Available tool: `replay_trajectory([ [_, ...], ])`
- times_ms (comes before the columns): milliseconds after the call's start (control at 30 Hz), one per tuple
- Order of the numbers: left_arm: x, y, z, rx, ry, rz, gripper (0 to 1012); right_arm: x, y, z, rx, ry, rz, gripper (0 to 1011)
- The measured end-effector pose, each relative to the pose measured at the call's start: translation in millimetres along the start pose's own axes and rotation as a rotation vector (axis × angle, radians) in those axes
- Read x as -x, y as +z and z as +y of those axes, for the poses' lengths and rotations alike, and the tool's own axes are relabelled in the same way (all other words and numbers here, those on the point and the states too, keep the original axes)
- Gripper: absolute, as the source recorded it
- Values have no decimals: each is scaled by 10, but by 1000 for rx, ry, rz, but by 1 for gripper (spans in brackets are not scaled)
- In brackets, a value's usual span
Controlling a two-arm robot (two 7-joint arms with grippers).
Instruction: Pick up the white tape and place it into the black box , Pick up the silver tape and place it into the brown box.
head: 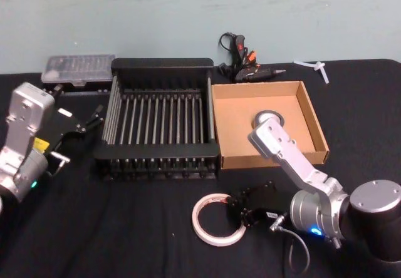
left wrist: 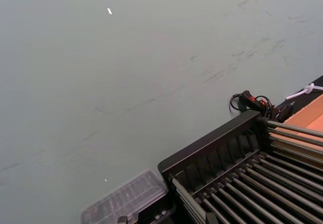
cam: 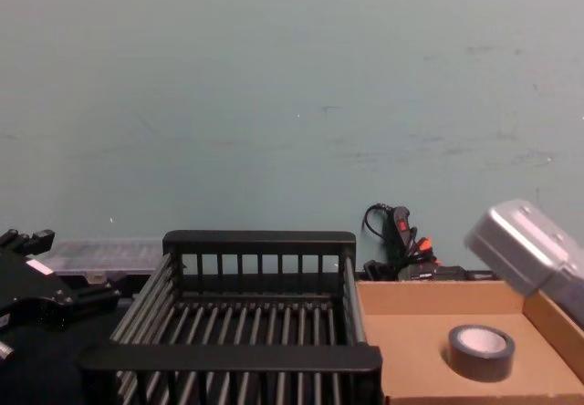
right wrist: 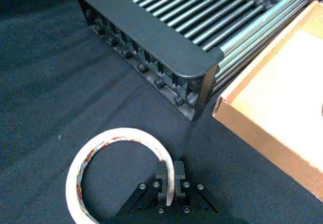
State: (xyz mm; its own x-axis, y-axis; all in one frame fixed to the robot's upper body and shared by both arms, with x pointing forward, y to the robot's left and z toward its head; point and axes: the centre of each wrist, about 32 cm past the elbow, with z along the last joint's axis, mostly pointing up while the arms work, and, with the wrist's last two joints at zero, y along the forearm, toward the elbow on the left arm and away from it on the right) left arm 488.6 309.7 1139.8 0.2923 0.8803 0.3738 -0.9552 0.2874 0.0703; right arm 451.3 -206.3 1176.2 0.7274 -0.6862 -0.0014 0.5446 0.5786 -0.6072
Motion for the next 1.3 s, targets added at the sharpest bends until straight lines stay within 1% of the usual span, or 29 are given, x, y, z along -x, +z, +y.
replay_trajectory([
  [200,0,0,0,0,0,0,1001,-24,41,-59,-37,-1,-4,91],
  [267,0,0,0,0,0,0,1001,-27,46,-67,-40,-1,-5,91],
  [400,0,0,0,0,0,0,1001,-47,94,-122,-69,-2,-15,91],
  [1033,0,0,0,0,0,0,1001,-58,332,-437,-194,13,-93,91],
  [1267,0,0,0,0,0,0,1001,-117,436,-494,-238,-9,-118,91],
  [1300,0,0,0,0,0,0,1001,-142,458,-492,-245,-16,-121,91],
])
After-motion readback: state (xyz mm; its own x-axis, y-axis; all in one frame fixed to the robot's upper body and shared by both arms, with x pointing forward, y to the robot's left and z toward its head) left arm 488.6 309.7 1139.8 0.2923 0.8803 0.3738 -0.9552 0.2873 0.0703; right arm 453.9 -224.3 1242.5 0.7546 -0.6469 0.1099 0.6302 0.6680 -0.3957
